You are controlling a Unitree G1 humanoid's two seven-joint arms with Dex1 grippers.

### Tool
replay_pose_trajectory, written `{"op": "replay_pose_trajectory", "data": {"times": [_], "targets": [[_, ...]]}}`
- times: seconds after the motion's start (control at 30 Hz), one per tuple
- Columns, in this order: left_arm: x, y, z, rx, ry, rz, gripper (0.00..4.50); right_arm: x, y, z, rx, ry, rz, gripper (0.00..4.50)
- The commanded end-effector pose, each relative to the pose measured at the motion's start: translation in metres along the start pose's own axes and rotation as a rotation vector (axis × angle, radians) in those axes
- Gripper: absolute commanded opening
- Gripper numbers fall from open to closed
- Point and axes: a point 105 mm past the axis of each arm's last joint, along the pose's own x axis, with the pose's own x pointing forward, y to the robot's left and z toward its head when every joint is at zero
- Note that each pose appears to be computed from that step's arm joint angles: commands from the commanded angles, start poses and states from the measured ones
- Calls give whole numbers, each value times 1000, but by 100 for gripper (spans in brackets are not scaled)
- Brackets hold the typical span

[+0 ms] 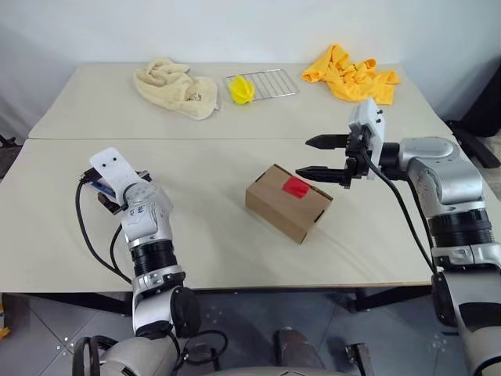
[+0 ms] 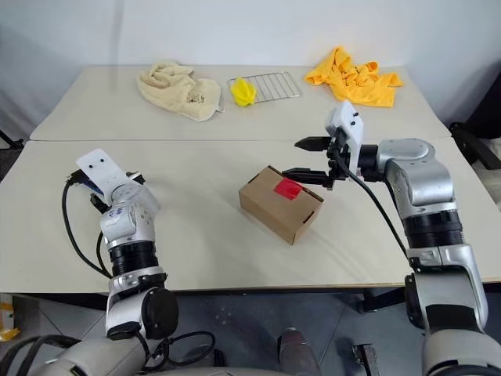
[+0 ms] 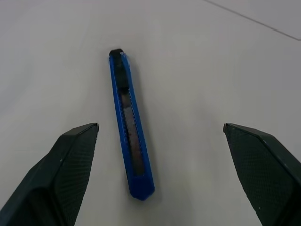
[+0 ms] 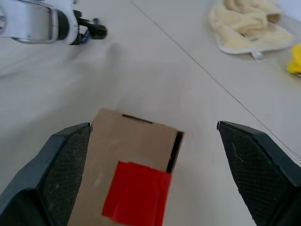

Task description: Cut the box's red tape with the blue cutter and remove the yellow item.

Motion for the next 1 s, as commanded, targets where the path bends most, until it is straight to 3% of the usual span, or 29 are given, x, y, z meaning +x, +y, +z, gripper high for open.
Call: {"op": "replay_pose_trajectory", "data": {"times": [0.03,0.33,0.4,0.53,0.7,1.0], "targets": [[1,-2,12,-41,-28,16,450,-4,-4,16,-59,-28,-3,445],[9,2,5,-68,10,62,450,-10,-5,12,-63,-9,-19,445],[11,5,3,-70,20,70,393,-13,-7,12,-63,-4,-37,450],[12,14,3,-61,14,106,393,-15,-10,11,-63,4,-56,450],[12,18,-2,-58,37,123,282,-16,-12,11,-63,5,-70,450],[10,24,-12,-53,77,143,282,-16,-15,11,-68,6,-81,450]]}}
